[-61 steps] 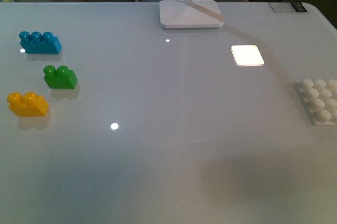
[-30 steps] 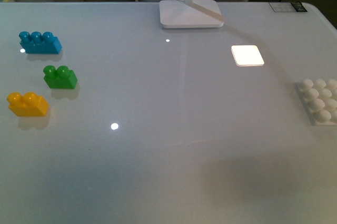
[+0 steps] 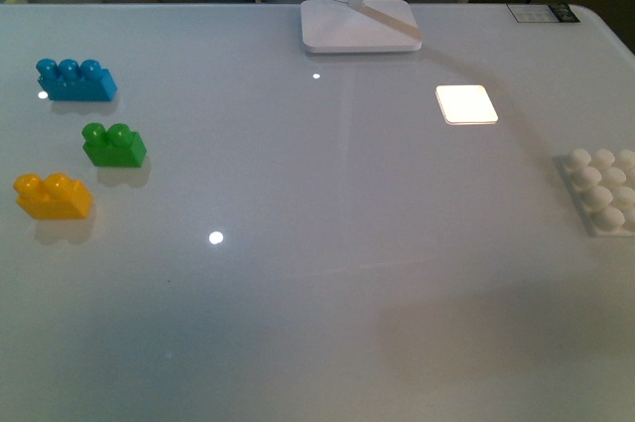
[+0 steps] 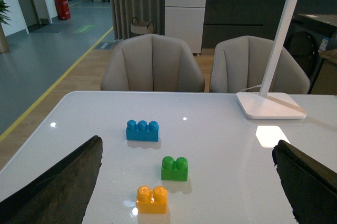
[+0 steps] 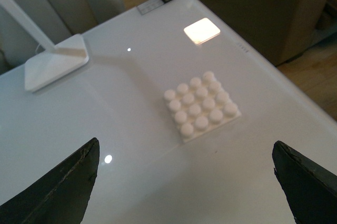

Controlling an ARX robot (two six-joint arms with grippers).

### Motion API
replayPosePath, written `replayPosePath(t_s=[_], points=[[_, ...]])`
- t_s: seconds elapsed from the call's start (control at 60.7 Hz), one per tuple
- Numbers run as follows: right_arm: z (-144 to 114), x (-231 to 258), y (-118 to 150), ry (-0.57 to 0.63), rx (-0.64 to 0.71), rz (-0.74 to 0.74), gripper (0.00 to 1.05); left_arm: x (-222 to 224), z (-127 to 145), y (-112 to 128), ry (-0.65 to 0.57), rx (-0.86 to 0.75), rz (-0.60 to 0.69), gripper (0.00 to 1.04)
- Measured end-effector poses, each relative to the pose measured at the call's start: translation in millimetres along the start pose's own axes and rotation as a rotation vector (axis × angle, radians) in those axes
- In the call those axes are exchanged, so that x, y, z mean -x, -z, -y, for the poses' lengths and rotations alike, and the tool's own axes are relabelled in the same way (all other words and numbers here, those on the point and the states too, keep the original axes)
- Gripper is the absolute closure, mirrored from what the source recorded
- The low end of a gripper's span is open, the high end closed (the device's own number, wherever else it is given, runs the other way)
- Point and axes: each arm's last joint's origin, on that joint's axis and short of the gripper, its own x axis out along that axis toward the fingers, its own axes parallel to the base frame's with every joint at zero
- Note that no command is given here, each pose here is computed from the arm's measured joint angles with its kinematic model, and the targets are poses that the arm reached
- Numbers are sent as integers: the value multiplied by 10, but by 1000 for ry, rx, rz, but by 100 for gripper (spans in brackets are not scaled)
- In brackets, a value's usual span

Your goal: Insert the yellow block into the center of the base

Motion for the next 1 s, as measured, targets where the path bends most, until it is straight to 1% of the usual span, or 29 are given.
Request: replayPosePath(t_s=[0.115, 0.181, 0.28, 0.362, 0.428, 0.51, 0.675, 0.856, 1.004], points=[[153, -319, -172, 17, 28, 6, 9, 0, 0, 0, 0, 0, 0, 7], [250, -595, -203, -2, 96, -39, 9, 0, 0, 0, 0, 0, 0, 7], [371, -959, -117, -26, 163, -126, 9, 0, 0, 0, 0, 0, 0, 7], [394, -1143, -31, -66, 225, -176, 9, 0, 0, 0, 0, 0, 0, 7], [413, -1331, 85, -111, 307, -223, 9, 0, 0, 0, 0, 0, 0, 7], [447, -1471, 175, -148, 356, -252, 9, 0, 0, 0, 0, 0, 0, 7], [575, -1740, 344, -167, 399, -292, 9, 0, 0, 0, 0, 0, 0, 7], [784, -2060, 627, -195, 420, -368, 9, 0, 0, 0, 0, 0, 0, 7], [951, -2319, 618, -194, 426, -383, 9, 0, 0, 0, 0, 0, 0, 7]])
